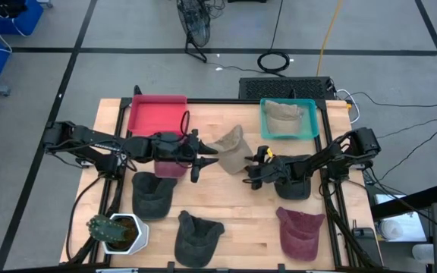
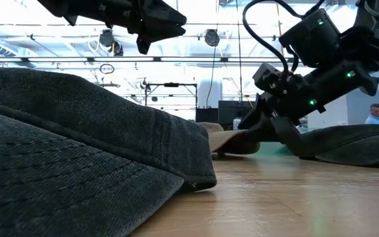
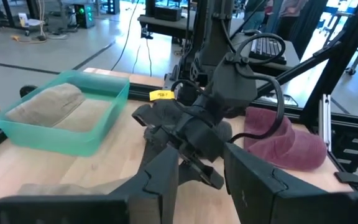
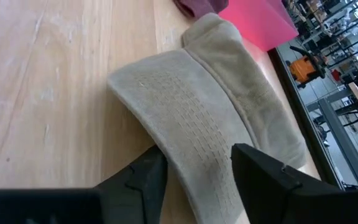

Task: Pick & Place hat
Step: Put the brown cap into the green bin

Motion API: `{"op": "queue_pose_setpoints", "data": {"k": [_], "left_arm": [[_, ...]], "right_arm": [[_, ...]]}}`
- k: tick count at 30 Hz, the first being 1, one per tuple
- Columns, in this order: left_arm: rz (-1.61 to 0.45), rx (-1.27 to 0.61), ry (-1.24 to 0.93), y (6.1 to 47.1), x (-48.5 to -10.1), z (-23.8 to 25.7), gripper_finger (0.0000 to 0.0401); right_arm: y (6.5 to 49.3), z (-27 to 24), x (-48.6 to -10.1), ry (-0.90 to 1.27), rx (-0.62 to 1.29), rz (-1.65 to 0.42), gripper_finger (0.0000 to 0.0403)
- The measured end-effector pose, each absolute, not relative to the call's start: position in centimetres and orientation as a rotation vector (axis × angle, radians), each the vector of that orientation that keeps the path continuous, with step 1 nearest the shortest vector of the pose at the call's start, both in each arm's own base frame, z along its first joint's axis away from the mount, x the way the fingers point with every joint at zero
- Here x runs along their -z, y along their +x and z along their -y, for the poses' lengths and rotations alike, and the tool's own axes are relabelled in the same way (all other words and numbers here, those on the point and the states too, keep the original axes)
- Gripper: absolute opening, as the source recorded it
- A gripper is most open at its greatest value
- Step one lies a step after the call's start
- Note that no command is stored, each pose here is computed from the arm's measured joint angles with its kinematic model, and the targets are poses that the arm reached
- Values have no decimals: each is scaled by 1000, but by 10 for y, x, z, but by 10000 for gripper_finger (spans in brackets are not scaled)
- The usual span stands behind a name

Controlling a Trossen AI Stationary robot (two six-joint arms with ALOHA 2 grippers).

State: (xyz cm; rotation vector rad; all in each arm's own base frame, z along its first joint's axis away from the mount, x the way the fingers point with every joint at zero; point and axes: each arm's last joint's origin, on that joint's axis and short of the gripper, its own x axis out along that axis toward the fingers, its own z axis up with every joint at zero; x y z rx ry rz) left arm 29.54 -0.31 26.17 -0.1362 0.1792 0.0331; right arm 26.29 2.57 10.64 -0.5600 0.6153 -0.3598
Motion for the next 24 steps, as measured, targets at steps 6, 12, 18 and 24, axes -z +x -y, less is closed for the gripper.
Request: {"op": "queue_pose_setpoints", "data": {"k": [6,12,18,24], "left_arm": [[-189,-53,-128,295,-261,2,134],[-207,-52,-103,295,-259,2,134],[-221,-85,-97,294,-258,1,134],[-241,-108,-95,294,-256,1,134]], "right_arm": [[264,-27,-108,-558,360,-598,82],[263,-33,-114,-608,446,-561,11],[254,-45,-152,-668,647,-447,14],[232,-54,-199,-734,817,-394,8]]}}
